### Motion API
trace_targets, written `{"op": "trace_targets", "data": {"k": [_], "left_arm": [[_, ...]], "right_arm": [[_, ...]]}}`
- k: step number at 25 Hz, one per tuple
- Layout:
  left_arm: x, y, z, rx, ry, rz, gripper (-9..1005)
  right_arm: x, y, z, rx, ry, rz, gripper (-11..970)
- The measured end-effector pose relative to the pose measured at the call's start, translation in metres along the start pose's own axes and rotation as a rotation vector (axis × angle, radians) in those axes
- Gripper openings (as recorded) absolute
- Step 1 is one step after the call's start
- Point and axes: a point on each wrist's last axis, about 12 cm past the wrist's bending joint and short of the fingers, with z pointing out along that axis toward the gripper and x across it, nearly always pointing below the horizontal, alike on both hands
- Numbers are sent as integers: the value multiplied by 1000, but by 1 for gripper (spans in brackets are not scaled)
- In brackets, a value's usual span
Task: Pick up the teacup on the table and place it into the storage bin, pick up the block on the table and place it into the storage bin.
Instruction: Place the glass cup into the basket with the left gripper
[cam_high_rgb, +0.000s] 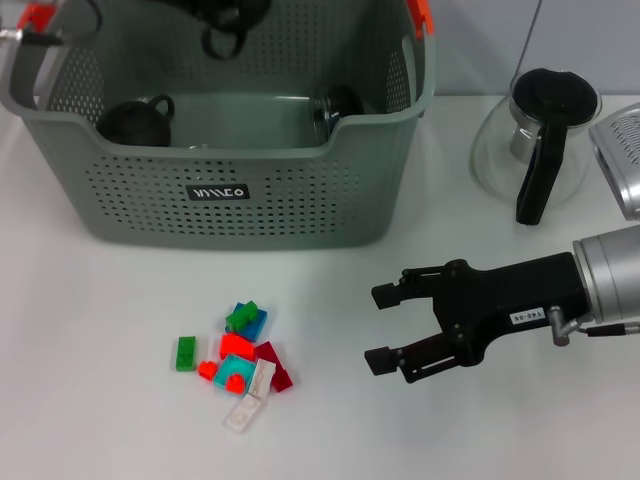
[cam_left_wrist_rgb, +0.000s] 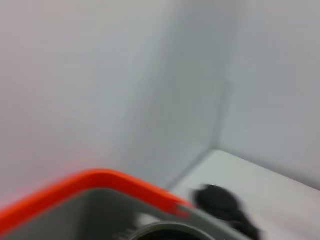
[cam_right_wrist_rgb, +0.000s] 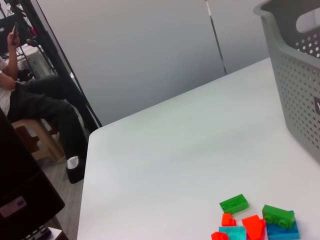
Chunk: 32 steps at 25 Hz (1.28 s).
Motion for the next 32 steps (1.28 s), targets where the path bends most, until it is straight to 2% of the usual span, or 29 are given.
{"op": "trace_targets", "data": {"k": [4,9,11,22,32], "left_arm": [[-2,19,24,-156,17,18,45],[6,28,53,-286,93,83,45],[16,29,68,-352,125,119,45],[44,19,93,-415,207,181,47],[59,12,100,-423,221,181,48]], "right_arm": [[-1,0,1,-5,1,2,945],[-2,1,4,-10,-2,1,944],[-2,1,4,-10,-1,2,944],[1,1,5,-2,-3,11,944],[0,1,5,-2,-3,8,945]]}}
